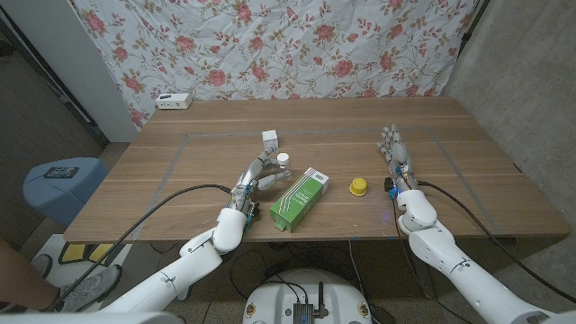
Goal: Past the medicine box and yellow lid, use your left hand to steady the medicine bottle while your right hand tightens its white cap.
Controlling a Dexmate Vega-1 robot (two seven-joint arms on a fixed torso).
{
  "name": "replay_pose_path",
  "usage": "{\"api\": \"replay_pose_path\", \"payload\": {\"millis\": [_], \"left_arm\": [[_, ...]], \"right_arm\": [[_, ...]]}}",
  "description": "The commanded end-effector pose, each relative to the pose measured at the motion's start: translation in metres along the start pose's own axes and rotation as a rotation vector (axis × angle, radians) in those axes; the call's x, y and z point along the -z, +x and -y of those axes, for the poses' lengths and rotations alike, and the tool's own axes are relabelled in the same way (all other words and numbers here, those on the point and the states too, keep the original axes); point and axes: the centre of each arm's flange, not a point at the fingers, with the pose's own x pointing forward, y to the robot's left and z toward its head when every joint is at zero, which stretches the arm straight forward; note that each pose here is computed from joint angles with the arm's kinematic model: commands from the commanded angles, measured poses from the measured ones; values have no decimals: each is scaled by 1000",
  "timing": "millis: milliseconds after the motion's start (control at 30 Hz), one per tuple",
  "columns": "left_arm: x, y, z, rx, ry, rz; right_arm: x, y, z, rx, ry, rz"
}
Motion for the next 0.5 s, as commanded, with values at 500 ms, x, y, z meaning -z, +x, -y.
{"api": "replay_pose_path", "payload": {"millis": [500], "left_arm": [[-19, 9, 0, -35, 8, 28]], "right_arm": [[-6, 10, 5, -32, -22, -15]]}}
